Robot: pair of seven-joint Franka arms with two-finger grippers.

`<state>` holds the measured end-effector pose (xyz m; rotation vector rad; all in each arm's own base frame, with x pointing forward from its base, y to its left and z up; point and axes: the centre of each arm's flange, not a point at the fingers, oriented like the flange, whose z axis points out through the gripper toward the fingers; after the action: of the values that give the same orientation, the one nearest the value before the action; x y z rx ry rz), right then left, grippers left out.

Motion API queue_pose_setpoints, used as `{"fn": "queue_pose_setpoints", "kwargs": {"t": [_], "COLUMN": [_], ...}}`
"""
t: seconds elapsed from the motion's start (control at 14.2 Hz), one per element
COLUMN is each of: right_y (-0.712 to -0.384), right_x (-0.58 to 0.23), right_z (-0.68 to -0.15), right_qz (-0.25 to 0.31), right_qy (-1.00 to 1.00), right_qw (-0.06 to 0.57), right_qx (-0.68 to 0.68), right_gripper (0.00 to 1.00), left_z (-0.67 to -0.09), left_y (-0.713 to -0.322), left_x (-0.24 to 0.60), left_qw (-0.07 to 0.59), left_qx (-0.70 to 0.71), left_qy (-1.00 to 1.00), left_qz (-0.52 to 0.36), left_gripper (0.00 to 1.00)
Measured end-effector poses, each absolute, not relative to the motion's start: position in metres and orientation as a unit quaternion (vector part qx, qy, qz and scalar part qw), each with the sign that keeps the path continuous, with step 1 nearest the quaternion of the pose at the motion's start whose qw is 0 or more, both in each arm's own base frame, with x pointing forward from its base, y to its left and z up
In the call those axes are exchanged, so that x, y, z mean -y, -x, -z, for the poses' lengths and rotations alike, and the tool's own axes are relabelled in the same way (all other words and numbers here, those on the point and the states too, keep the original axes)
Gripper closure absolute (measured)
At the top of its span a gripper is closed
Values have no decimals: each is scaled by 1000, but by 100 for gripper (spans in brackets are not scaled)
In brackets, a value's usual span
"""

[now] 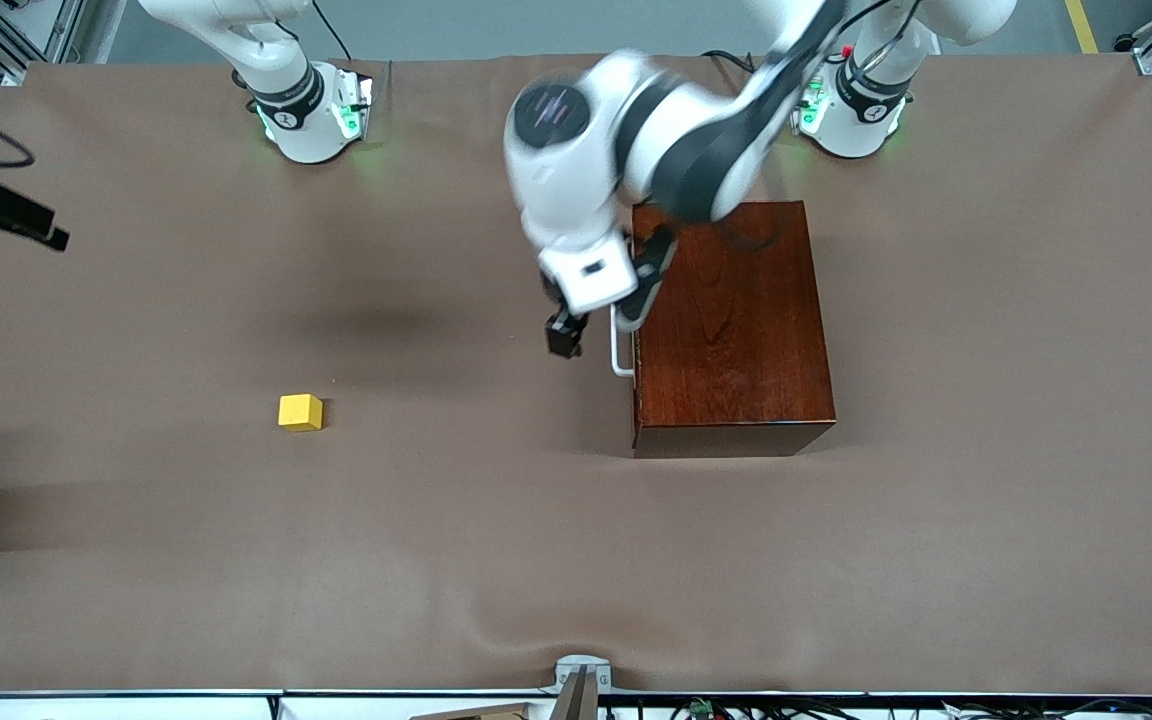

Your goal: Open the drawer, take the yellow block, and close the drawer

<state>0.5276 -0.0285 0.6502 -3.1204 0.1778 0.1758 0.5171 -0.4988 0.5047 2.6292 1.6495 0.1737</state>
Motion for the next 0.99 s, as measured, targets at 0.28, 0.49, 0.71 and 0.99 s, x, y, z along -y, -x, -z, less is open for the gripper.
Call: {"fn": "queue_pose_setpoints", "kwargs": {"t": [0.28, 0.49, 0.71, 0.99], "right_y": [-522, -526, -528, -529], "right_x": [25, 25, 17, 15], "right_z": [-661, -674, -678, -676], "right_qz": [-37, -20, -16, -18], "right_qy": [998, 998, 999, 999], "right_qw": [2, 0, 0, -6], "right_qx": [-53, -53, -46, -34], "right_gripper": [0, 0, 0, 0], "left_z": [-583, -604, -620, -626], "left_y": [-548, -552, -543, -532], "left_x": [370, 287, 186, 92], "left_qw": [-4, -10, -8, -7], "left_qx": [-461, -385, -317, -238], "left_qy": [-887, -923, -948, -971], "left_qz": [-37, -22, -7, 10], "left_gripper": [0, 0, 0, 0]}}
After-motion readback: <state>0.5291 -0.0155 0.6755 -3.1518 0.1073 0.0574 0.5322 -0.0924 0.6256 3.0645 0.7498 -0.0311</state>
